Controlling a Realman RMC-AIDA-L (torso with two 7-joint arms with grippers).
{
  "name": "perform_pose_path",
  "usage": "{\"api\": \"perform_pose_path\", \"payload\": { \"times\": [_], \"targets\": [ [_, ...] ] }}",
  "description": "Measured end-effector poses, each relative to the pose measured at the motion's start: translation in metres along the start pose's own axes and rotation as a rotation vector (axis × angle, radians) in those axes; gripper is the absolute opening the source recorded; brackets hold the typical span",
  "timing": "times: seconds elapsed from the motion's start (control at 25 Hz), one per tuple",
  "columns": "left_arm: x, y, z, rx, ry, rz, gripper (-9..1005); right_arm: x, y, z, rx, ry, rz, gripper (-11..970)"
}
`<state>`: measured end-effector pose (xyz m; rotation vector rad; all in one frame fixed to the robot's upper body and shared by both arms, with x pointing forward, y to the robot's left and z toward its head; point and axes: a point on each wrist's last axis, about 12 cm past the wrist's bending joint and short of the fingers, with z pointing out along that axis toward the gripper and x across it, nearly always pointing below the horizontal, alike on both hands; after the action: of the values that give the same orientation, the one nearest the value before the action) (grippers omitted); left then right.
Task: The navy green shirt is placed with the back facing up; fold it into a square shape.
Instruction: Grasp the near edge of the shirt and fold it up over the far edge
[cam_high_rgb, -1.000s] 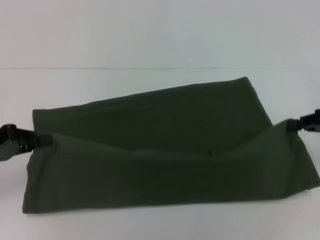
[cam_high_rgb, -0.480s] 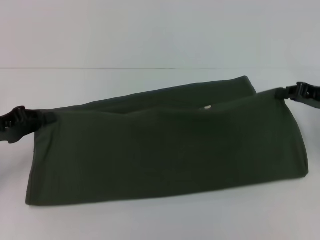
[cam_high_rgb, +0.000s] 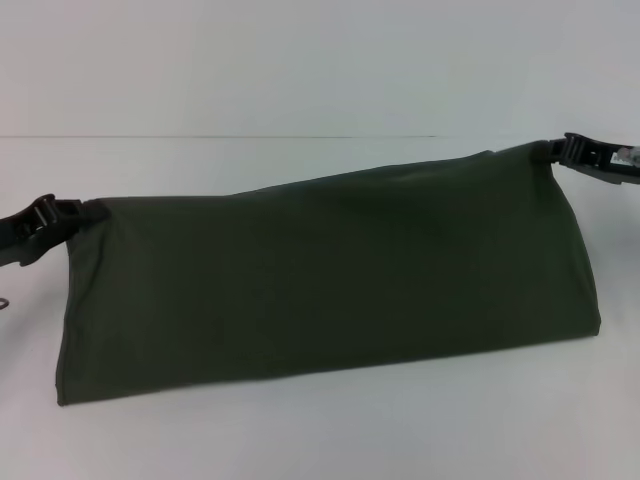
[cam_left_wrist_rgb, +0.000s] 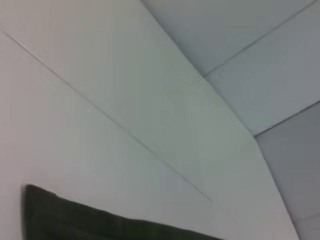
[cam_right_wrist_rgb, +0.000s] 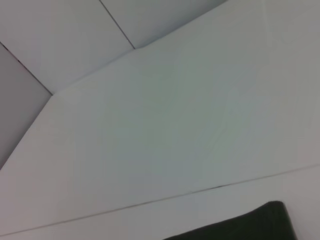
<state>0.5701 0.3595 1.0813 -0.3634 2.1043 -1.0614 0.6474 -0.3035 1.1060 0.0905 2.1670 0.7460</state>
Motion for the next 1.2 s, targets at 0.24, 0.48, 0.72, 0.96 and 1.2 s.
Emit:
{"api": "perform_pose_path", "payload": {
  "times": [0.24,0.48,0.72,0.96,1.2],
  "targets": [
    [0.001,0.005,0.006,-0.041,-0.040,0.005,110,-0.001,0.008,0.014,0.040,-0.033,-0.032,121],
    [0.003,0.007,0.013,-0.065,-0.076,0.011,112,0.001,0.021,0.030,0.079,-0.062,-0.086,127],
    [0.005,0.009,0.017,-0.086,-0.116,0.015,114,0.005,0.032,0.048,0.135,-0.058,-0.144,134],
    [0.008,0.009,0.023,-0.101,-0.129,0.019,116,0.004,0.036,0.051,0.121,-0.107,-0.137,140],
    [0.009,0.006,0.031,-0.112,-0.137,0.028,118,0.004,0.037,0.053,0.139,-0.119,-0.147,146]
  ]
}}
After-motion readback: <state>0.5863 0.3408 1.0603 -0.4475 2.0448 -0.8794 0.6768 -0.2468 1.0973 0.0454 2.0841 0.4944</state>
